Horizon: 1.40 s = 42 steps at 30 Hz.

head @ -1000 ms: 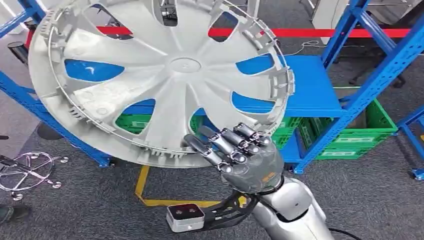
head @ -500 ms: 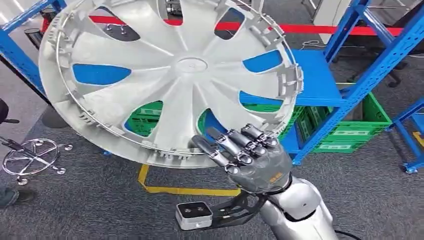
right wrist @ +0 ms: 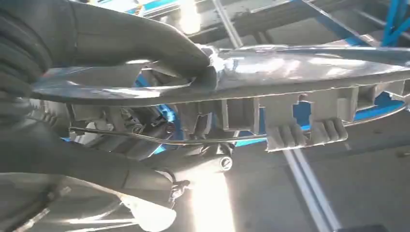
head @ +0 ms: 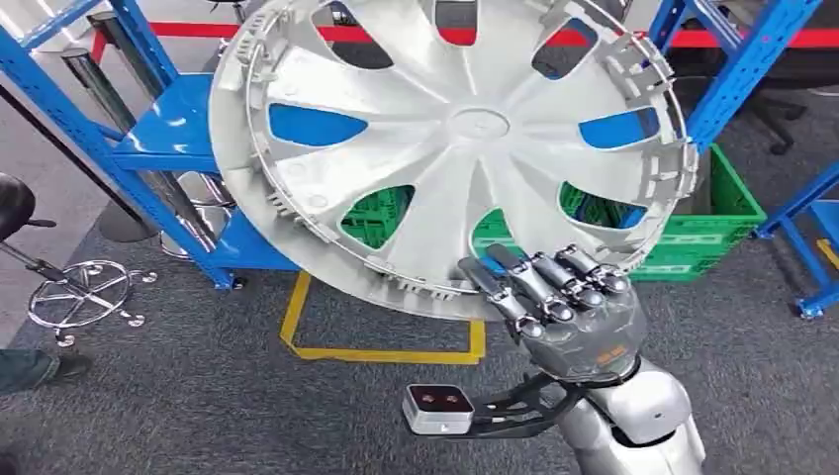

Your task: Take the parts from the cabinet and place them on the table.

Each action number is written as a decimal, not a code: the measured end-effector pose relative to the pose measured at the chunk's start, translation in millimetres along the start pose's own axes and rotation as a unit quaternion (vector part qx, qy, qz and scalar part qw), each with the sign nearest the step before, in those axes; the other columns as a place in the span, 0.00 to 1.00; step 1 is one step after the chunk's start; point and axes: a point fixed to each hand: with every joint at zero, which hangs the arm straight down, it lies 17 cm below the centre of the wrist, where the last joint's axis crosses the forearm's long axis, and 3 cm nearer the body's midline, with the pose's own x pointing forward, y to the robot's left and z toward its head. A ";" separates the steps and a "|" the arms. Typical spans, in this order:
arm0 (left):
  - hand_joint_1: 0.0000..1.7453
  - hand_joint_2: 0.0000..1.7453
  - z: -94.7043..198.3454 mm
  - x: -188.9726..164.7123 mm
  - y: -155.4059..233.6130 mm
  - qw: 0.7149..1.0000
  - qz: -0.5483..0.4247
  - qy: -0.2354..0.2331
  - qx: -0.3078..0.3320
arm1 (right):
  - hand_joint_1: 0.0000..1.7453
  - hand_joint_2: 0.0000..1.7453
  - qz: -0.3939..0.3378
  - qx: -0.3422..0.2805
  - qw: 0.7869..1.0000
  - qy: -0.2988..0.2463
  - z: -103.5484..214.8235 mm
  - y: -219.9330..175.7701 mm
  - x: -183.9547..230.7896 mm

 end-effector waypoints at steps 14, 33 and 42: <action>0.00 1.00 7.2 -12.9 -3.0 1.000 -0.009 0.004 -0.009 | 1.00 1.00 0.100 0.011 0.992 0.072 22.9 -41.6 -65.9; 0.00 1.00 7.1 -14.1 -1.0 1.000 -0.006 0.004 -0.013 | 1.00 1.00 0.149 0.014 0.984 0.093 32.1 -63.4 -92.0; 0.00 1.00 8.3 -16.9 -3.5 1.000 -0.008 0.010 -0.015 | 1.00 1.00 0.154 0.011 0.984 0.093 31.1 -66.6 -93.8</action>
